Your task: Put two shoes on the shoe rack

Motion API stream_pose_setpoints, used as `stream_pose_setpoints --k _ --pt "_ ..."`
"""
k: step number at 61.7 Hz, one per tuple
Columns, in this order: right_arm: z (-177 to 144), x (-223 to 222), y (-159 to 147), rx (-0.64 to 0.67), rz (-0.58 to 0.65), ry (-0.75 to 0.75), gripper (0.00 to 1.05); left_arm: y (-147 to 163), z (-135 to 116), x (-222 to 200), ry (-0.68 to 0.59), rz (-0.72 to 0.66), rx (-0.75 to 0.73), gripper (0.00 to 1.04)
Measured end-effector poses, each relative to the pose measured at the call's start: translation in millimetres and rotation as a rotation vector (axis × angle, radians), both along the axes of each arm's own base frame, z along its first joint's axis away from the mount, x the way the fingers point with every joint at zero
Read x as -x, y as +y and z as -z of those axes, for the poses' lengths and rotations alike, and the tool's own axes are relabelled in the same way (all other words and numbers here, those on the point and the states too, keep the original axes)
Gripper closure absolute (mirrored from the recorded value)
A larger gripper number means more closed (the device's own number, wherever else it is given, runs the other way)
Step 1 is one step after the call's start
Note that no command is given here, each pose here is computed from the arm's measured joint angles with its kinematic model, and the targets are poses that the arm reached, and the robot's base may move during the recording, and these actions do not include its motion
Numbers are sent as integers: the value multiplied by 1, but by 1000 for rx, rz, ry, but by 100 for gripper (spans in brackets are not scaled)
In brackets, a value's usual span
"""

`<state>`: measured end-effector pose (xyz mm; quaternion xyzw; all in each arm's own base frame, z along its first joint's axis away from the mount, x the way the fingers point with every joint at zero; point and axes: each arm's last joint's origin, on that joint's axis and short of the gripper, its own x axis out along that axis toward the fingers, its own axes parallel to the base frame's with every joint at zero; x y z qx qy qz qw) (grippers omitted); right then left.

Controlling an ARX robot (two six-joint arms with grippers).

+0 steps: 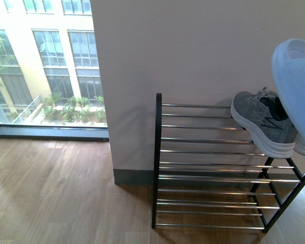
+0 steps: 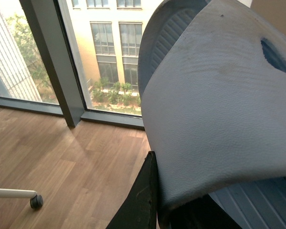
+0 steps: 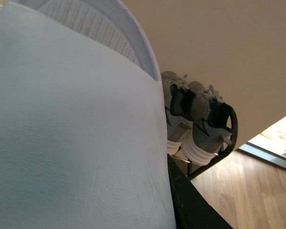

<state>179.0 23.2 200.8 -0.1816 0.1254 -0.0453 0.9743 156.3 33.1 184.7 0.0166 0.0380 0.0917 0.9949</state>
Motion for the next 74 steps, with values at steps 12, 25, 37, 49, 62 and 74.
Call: stream_pose_setpoints --k 12,25,37,49,62,74 --pt "0 0 0 0 -1 -1 103 0 0 0 0 0 0 102" --pt "0 0 0 0 -1 0 103 0 0 0 0 0 0 102" --pt "0 0 0 0 -1 0 103 0 0 0 0 0 0 102" --pt "0 0 0 0 -1 0 103 0 0 0 0 0 0 102" --pt "0 0 0 0 -1 0 103 0 0 0 0 0 0 102" --pt "0 0 0 0 -1 0 103 0 0 0 0 0 0 102"
